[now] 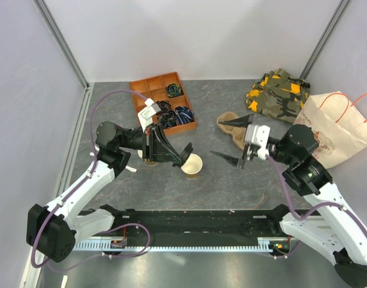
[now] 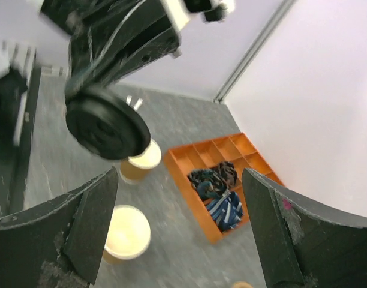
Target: Pack the takeout coffee
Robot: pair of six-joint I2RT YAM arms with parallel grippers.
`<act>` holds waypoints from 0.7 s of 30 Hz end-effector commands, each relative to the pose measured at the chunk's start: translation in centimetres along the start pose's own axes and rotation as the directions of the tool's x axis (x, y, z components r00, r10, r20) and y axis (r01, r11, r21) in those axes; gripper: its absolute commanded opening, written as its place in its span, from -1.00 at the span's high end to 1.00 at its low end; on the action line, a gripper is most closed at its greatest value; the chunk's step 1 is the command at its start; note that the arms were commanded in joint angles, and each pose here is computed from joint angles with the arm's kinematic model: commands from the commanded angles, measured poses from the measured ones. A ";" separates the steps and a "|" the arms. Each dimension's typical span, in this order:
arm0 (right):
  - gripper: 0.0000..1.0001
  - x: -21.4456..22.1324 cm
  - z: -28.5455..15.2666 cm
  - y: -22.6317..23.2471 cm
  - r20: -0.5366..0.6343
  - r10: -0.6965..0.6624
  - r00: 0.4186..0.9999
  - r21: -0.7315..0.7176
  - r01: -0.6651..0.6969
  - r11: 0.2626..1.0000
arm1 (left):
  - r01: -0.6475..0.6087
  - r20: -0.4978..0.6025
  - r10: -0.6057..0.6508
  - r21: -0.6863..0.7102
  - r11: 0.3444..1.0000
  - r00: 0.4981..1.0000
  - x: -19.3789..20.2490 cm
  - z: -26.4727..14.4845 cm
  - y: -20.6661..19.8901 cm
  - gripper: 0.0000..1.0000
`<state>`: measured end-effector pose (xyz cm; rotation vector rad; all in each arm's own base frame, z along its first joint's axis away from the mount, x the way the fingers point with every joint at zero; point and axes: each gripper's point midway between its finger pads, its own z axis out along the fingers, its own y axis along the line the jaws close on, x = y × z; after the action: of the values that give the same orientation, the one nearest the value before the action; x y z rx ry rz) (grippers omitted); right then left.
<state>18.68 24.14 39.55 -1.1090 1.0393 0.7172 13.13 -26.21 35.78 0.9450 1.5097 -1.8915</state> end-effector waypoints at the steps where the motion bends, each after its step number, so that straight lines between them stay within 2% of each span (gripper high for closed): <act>1: -0.86 2.0 -1.4 3.4 -0.024 -0.345 0.938 -0.252 0.328 0.910 | 0.059 -0.181 -0.039 0.105 0.993 0.983 3.6 -0.1 -2.1 0.96; 4: -0.81 2.4 -1.3 5.0 -0.020 -0.326 0.945 -0.330 0.302 0.894 | 0.105 -0.245 -0.070 0.132 0.986 0.967 4.8 0.2 -2.3 0.95; 8: -0.69 3.7 -1.2 7.9 -0.057 -0.291 0.955 -0.465 0.233 0.854 | 0.126 -0.264 -0.089 0.128 0.984 0.961 5.0 0.6 -1.4 0.93; 12: -0.64 4.1 -0.4 10.5 -0.081 -0.250 0.965 -0.528 0.172 0.832 | 0.171 -0.292 -0.127 0.130 0.977 0.948 4.9 0.8 -0.7 0.93; 16: -0.63 4.7 0.7 11.9 -0.122 -0.195 0.973 -0.526 0.103 0.844 | 0.166 -0.307 -0.115 0.147 0.975 0.945 4.7 1.2 -0.6 0.93; 21: -0.60 5.1 2.0 11.3 -0.131 -0.176 0.976 -0.471 0.095 0.877 | 0.204 -0.339 -0.141 0.159 0.966 0.930 5.9 1.5 -0.7 0.92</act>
<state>9.95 28.49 30.43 -1.7359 0.9126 0.8225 10.02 -27.74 31.30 1.1662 1.7422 -2.1119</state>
